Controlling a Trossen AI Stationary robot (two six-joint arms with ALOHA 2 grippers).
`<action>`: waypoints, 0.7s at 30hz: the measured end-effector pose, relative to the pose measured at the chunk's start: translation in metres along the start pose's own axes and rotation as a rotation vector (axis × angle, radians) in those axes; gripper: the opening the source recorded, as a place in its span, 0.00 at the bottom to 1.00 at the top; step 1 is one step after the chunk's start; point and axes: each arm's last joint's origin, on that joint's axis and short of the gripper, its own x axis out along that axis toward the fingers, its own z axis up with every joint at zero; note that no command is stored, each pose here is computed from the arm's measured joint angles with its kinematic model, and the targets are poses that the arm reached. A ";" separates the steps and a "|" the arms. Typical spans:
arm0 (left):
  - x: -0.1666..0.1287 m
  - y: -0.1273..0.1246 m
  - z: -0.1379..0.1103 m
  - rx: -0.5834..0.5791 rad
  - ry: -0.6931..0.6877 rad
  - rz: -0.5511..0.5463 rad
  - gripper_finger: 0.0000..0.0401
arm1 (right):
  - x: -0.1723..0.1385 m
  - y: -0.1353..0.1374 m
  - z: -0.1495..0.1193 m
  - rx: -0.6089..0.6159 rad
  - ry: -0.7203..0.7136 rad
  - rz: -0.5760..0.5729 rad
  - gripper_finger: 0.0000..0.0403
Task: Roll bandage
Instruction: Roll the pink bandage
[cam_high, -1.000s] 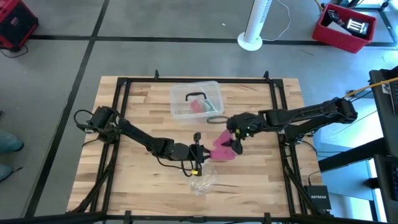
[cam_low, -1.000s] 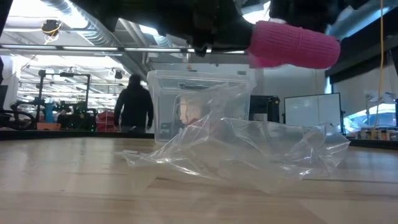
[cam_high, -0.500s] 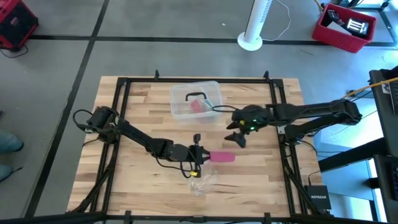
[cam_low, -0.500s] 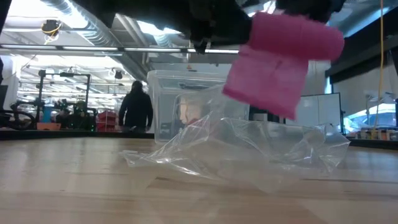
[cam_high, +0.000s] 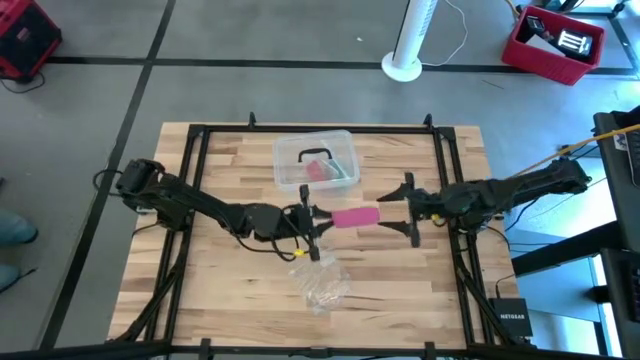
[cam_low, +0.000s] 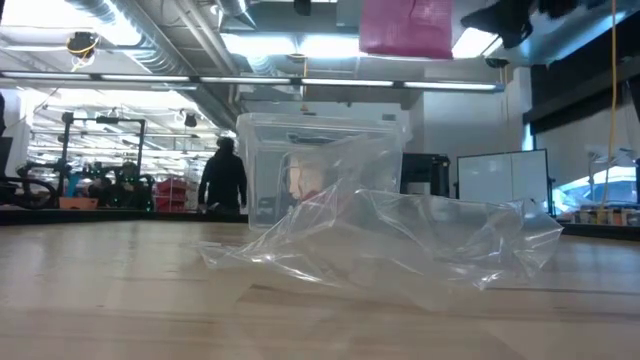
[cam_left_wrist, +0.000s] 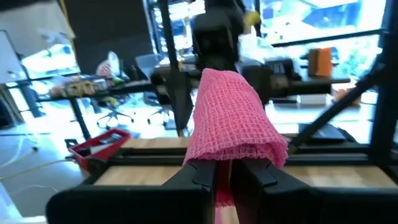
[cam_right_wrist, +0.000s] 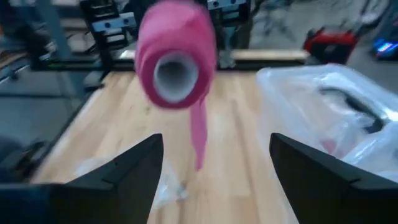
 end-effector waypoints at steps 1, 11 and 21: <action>0.001 0.003 0.000 0.003 -0.006 0.009 0.05 | 0.004 0.000 -0.007 -0.004 -0.018 -0.019 0.74; 0.005 0.010 0.001 -0.001 -0.030 -0.018 0.05 | 0.039 -0.009 -0.021 -0.075 -0.120 -0.078 0.69; 0.001 0.001 0.004 -0.009 -0.054 -0.051 0.05 | 0.044 -0.010 -0.012 -0.210 -0.160 -0.047 0.11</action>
